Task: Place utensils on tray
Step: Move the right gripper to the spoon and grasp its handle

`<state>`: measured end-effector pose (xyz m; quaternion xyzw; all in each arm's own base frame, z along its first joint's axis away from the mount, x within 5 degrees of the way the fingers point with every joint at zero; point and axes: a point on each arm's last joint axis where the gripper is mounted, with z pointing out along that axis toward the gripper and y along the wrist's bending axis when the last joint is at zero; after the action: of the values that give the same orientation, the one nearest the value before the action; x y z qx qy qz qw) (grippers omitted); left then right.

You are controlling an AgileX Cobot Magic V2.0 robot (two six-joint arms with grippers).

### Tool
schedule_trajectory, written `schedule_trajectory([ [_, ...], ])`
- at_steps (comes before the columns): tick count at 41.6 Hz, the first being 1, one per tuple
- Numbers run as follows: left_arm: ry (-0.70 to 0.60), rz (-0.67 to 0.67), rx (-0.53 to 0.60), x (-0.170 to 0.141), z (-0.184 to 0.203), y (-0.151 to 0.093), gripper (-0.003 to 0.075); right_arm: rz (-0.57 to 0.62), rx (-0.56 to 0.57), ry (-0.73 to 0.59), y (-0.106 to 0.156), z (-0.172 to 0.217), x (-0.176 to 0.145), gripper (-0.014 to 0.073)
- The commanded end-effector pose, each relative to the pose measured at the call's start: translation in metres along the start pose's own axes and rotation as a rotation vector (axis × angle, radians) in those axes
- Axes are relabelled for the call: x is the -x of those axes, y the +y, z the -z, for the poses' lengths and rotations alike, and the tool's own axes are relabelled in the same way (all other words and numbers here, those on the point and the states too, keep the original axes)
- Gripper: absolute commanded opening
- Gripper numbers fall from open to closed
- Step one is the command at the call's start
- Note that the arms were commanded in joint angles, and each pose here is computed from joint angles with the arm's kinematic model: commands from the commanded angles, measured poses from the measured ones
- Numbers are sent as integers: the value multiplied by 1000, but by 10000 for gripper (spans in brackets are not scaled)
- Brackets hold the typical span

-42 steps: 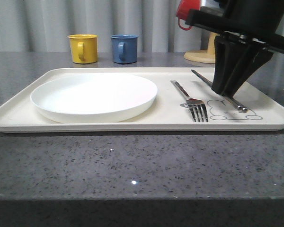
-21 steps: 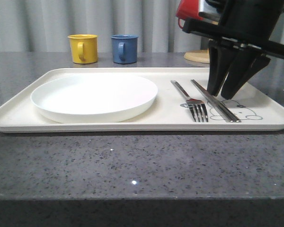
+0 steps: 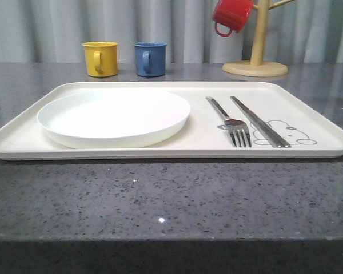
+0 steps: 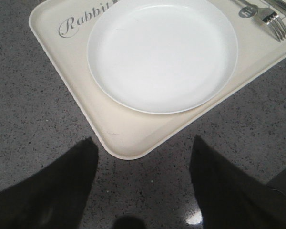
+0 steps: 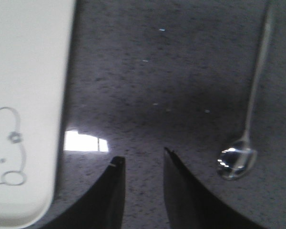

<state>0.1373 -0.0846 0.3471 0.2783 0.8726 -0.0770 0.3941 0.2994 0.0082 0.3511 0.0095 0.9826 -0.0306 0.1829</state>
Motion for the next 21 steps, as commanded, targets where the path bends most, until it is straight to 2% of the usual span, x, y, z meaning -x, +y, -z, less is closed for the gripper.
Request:
schedule_trajectory([
  [1,-93,9,-7,12,7,-1,428,-30,-57,-26,-29,11,0,237],
  [13,-93,9,-7,12,7,-1,428,-167,-115,36,-82,-26,8,237],
  [21,-91,9,-7,12,7,-1,428,-171,-114,86,-91,-52,12,237],
])
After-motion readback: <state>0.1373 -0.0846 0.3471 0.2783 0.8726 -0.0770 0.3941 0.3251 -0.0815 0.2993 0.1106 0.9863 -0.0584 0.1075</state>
